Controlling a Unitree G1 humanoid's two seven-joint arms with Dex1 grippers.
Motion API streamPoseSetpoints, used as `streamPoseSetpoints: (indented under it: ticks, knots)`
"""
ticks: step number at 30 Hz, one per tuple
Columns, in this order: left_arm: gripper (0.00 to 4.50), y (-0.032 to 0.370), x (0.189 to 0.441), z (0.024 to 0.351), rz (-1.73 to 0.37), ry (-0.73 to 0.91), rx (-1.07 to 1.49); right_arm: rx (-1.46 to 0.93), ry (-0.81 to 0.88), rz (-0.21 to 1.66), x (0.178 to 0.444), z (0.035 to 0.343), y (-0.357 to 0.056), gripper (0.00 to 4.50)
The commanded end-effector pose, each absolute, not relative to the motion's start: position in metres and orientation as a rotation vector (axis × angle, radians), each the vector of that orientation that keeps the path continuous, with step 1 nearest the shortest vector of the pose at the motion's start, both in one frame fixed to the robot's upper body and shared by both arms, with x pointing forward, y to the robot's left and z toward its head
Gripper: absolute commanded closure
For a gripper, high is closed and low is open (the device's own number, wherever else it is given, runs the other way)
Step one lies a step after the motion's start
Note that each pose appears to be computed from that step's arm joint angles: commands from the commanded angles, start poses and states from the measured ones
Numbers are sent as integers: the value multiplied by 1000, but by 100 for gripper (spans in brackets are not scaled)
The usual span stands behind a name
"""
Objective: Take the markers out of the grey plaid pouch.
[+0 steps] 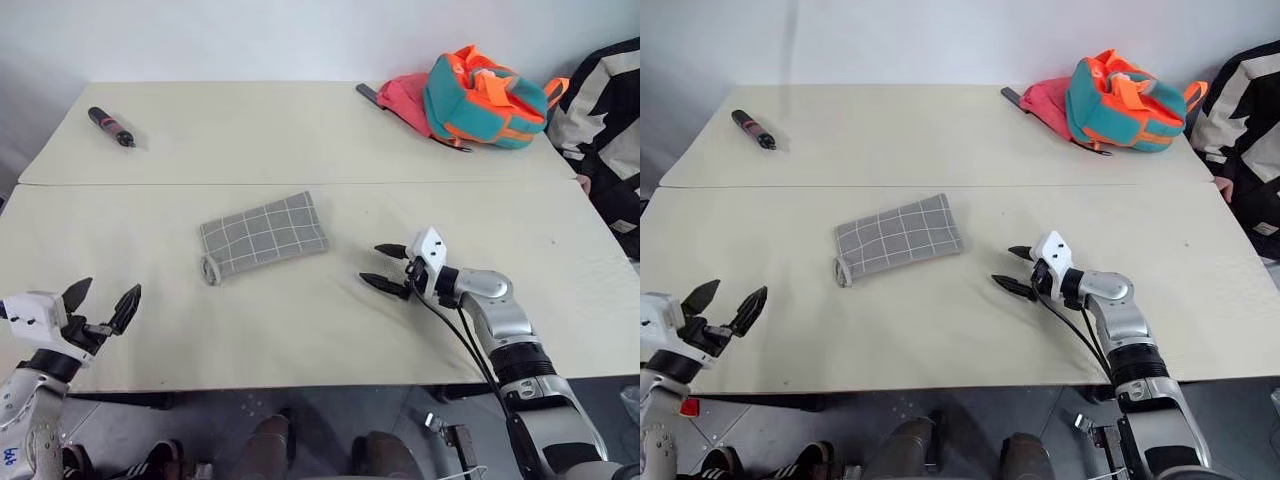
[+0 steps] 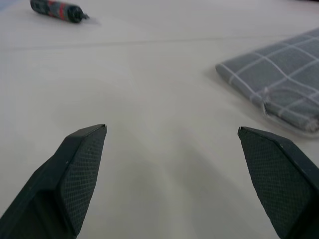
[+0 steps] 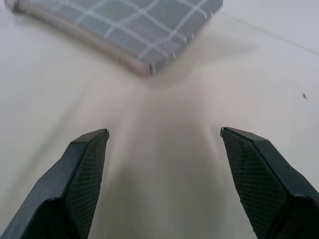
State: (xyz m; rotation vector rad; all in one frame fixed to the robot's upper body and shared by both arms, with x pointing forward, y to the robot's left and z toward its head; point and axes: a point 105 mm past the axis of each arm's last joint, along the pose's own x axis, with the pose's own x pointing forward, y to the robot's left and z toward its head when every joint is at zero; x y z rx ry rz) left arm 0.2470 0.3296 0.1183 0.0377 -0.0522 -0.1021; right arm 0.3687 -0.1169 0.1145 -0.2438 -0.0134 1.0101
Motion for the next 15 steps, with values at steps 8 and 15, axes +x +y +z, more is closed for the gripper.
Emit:
streamPoseSetpoints:
  ticks: [8,15]
  knots:
    - [1,309,252,131,-175,-78,137,-194,-123,1057,367,144,-86,76]
    - [0,305,263,128,-193,-62,235,-191,-190,999,392,157,-29,268]
